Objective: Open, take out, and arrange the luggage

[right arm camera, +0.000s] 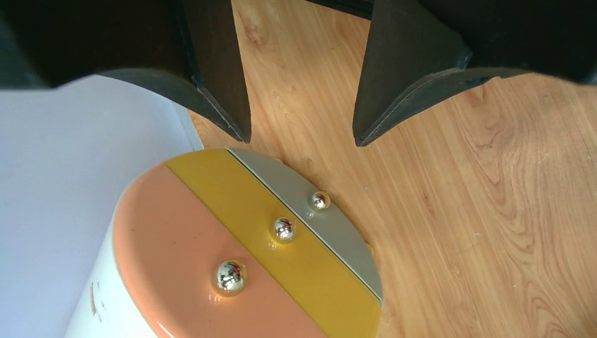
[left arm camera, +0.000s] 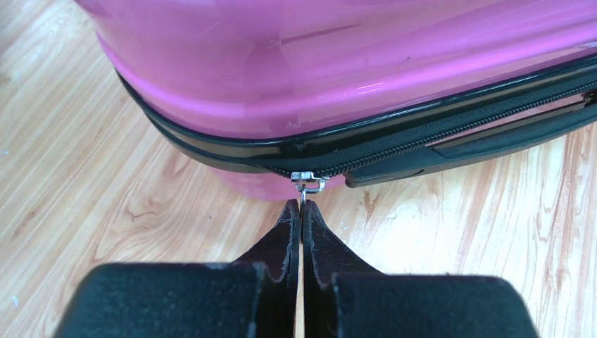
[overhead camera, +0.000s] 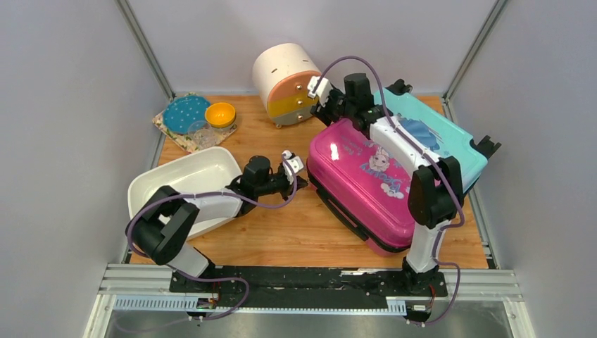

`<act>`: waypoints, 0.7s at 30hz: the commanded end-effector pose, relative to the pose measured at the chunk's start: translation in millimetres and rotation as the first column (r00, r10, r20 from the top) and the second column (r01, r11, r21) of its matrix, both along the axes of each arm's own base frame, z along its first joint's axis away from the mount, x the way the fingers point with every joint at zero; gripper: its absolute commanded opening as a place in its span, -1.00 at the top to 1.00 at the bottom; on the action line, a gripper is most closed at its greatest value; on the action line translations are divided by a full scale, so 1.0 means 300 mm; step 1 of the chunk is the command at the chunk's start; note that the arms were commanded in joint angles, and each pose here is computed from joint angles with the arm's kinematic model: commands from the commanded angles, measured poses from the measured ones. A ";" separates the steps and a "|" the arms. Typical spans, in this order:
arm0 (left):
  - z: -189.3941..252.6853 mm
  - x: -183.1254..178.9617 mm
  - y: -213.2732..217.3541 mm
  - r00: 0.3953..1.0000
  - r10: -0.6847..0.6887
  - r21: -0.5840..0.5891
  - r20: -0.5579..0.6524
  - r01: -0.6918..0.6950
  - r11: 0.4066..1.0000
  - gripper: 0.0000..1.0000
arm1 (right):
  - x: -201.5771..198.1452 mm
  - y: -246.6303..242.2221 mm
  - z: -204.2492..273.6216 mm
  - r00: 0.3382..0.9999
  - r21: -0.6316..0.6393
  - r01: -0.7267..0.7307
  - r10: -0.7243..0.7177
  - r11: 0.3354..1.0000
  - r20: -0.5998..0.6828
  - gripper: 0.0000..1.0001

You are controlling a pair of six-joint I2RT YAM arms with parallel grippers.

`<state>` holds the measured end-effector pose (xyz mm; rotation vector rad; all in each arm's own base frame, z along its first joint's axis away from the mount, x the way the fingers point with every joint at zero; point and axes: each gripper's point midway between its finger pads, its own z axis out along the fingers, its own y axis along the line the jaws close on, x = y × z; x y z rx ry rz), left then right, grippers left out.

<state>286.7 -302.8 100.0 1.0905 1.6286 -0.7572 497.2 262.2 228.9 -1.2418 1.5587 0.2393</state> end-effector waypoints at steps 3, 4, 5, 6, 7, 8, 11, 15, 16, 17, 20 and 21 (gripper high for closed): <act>0.036 0.134 0.135 0.981 0.144 0.030 0.128 -0.149 0.988 1.00 | -0.335 -0.121 -0.253 0.904 -0.086 -0.126 0.079 0.988 -0.419 -0.22; 0.041 0.152 0.136 0.980 0.146 0.029 0.138 -0.152 0.988 1.00 | -0.357 -0.114 -0.238 0.900 -0.072 -0.141 0.098 0.987 -0.424 -0.22; 0.063 0.195 0.127 0.976 0.143 0.027 0.163 -0.149 0.988 1.00 | -0.378 -0.104 -0.233 0.894 -0.065 -0.144 0.101 0.987 -0.436 -0.22; 0.080 0.223 0.122 0.972 0.145 0.021 0.183 -0.152 0.988 1.00 | -0.381 -0.101 -0.220 0.896 -0.057 -0.136 0.098 0.989 -0.433 -0.23; 0.094 0.247 0.113 0.969 0.143 0.018 0.201 -0.150 0.989 1.00 | -0.365 -0.098 -0.172 0.906 -0.037 -0.104 0.080 0.994 -0.415 -0.24; 0.111 0.292 0.102 0.964 0.137 0.016 0.228 -0.144 0.989 1.00 | -0.341 -0.105 -0.134 0.903 -0.003 -0.032 0.028 0.999 -0.429 -0.25; 0.139 0.345 0.065 0.958 0.093 0.015 0.273 -0.101 0.995 1.00 | -0.226 -0.158 0.030 0.899 0.092 0.161 -0.107 0.983 -0.425 -0.25; 0.160 0.344 0.015 0.949 0.004 0.008 0.315 -0.006 1.000 1.00 | -0.079 -0.299 0.223 0.864 0.188 0.406 -0.309 0.894 -0.397 -0.36; 0.154 0.343 0.006 0.950 -0.012 0.006 0.313 0.010 1.000 1.00 | -0.026 -0.388 0.242 0.818 0.171 0.526 -0.441 0.833 -0.370 -0.41; 0.169 0.355 -0.001 0.945 -0.011 0.000 0.326 0.012 1.000 1.00 | 0.021 -0.485 0.313 0.782 0.196 0.605 -0.530 0.771 -0.328 -0.43; 0.173 0.362 -0.008 0.944 -0.015 -0.005 0.331 0.018 1.000 1.00 | 0.116 -0.783 0.376 0.602 0.211 0.799 -0.758 0.564 -0.252 -0.48; 0.172 0.358 -0.010 0.941 -0.023 -0.004 0.336 0.026 1.000 1.00 | 0.149 -0.847 0.355 0.558 0.209 0.829 -0.786 0.518 -0.264 -0.48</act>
